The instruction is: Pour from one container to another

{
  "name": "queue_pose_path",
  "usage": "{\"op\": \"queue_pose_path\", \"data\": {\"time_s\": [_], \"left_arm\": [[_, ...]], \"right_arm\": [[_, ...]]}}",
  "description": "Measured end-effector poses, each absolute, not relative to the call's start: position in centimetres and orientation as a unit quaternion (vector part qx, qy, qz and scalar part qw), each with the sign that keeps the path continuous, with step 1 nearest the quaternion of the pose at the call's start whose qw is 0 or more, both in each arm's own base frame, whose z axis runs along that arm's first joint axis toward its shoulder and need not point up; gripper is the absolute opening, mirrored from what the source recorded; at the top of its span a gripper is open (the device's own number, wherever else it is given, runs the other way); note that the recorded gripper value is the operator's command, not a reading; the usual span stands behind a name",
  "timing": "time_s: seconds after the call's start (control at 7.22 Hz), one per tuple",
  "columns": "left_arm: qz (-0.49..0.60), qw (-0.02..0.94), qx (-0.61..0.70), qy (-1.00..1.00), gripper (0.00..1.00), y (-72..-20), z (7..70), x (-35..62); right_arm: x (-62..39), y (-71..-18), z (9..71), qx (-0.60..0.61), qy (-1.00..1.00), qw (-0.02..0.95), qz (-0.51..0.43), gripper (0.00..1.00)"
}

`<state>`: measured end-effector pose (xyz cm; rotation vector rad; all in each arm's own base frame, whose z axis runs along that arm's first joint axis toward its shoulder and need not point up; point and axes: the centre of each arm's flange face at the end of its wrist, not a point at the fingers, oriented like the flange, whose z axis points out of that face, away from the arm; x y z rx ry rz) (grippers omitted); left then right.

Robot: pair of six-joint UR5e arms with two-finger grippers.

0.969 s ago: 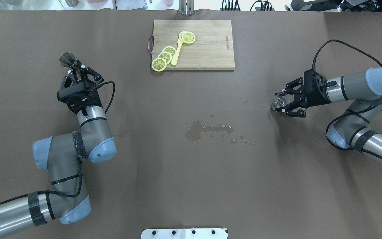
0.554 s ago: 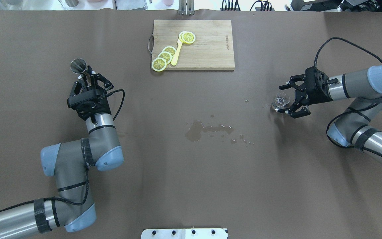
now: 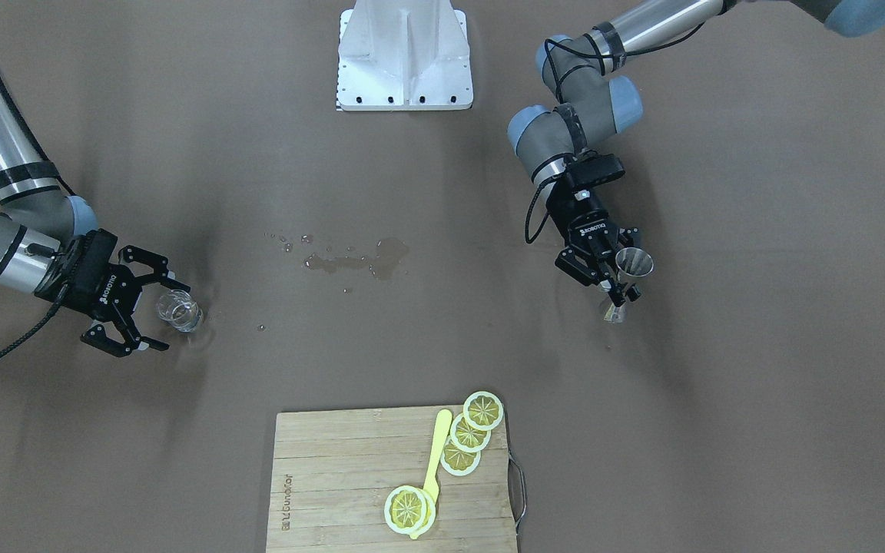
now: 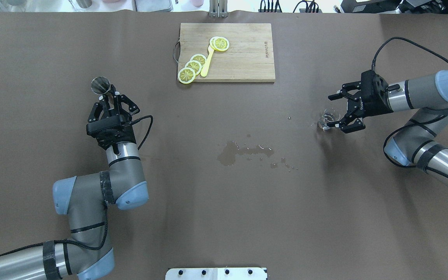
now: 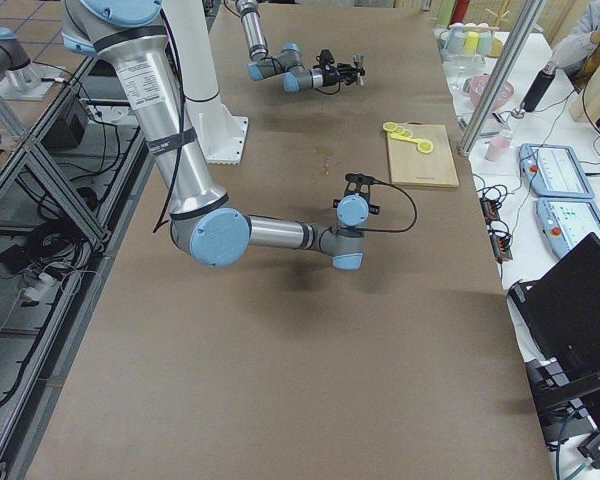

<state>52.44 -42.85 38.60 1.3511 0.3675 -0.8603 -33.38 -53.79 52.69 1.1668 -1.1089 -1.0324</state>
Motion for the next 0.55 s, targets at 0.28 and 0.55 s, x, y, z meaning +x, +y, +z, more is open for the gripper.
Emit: {"op": "queue_pose_path", "data": {"time_s": [0.28, 0.55], "left_arm": [[-0.380, 0.679, 0.607, 0.164, 0.00, -42.7, 38.2, 52.6], [-0.388, 0.668, 0.612, 0.171, 0.00, -42.7, 37.7, 52.8]], "right_arm": [[-33.3, -53.8, 52.1, 0.486, -0.491, 0.582, -0.429, 0.99], [-32.0, -54.7, 51.1, 0.472, -0.511, 0.587, -0.414, 0.99]]}}
